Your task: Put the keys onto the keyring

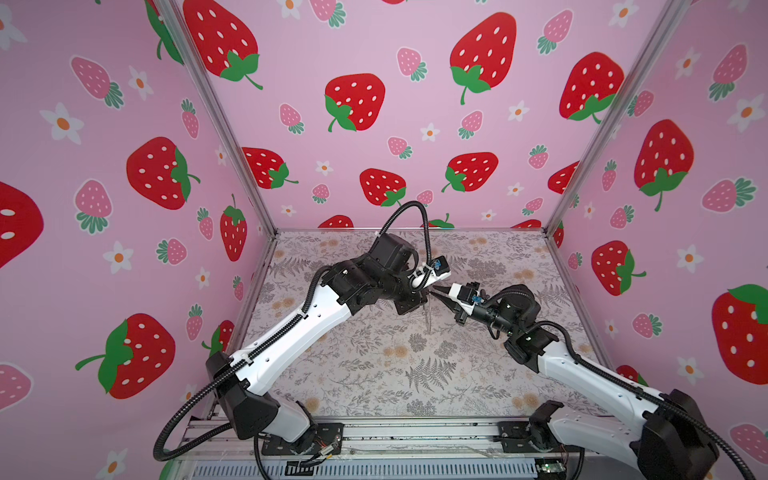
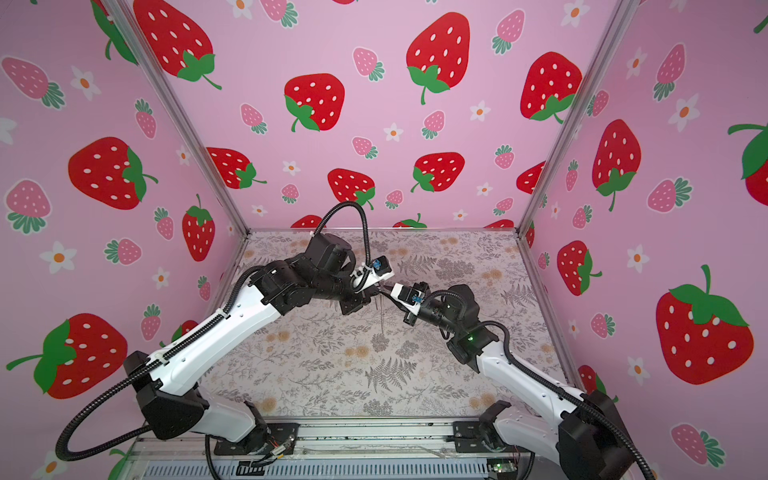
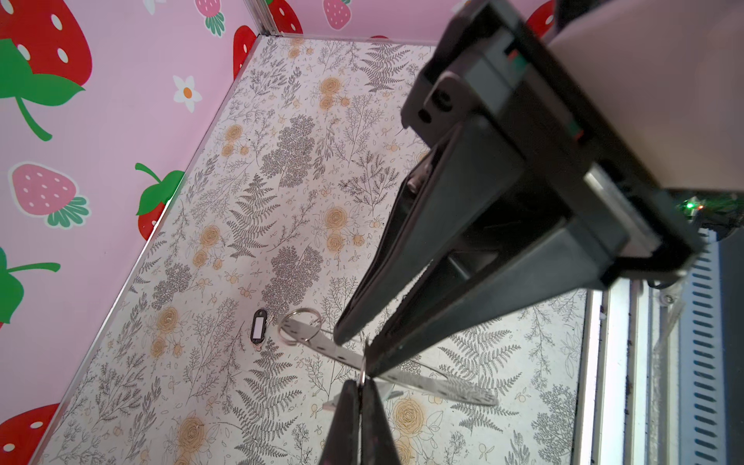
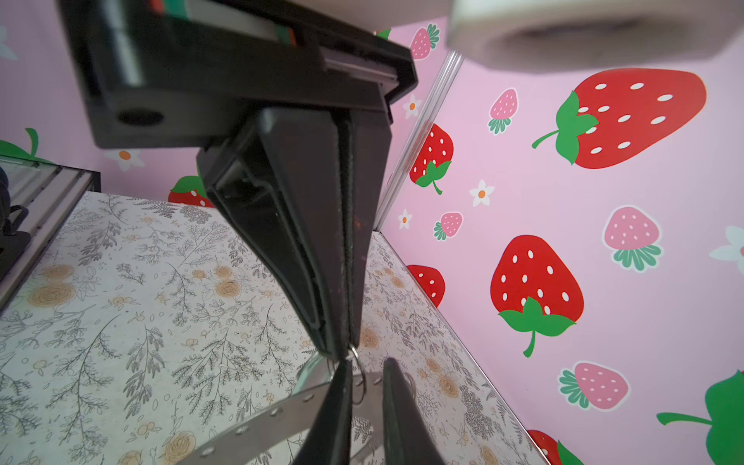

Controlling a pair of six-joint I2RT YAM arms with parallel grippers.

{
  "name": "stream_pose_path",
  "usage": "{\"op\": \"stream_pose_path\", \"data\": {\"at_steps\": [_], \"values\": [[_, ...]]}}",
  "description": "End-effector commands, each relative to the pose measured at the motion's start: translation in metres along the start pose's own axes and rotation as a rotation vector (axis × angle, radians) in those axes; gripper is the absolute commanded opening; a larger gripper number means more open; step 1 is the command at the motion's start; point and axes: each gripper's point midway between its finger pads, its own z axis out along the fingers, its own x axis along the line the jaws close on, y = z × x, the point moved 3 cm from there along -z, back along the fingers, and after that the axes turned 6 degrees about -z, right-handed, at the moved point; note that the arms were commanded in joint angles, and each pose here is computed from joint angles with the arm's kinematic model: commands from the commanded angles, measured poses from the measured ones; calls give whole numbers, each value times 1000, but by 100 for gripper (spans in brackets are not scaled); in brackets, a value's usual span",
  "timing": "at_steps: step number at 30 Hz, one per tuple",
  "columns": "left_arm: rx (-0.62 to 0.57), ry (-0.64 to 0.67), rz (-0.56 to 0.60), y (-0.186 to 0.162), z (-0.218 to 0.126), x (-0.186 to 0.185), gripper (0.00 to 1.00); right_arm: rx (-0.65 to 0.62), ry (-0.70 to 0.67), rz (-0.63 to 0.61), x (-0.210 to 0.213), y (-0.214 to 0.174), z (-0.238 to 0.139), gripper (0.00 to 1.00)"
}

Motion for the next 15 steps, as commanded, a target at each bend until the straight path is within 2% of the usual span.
{"op": "stream_pose_path", "data": {"at_steps": [1,7,15], "values": [[-29,-14,57,12,-11,-8,0,-52,-17,15,-6,14,2,17],[-33,-6,87,15,-11,-10,0,8,-7,32,-5,2,7,12],[-70,-31,154,20,-13,-18,0,-2,71,25,5,4,7,7]]}}
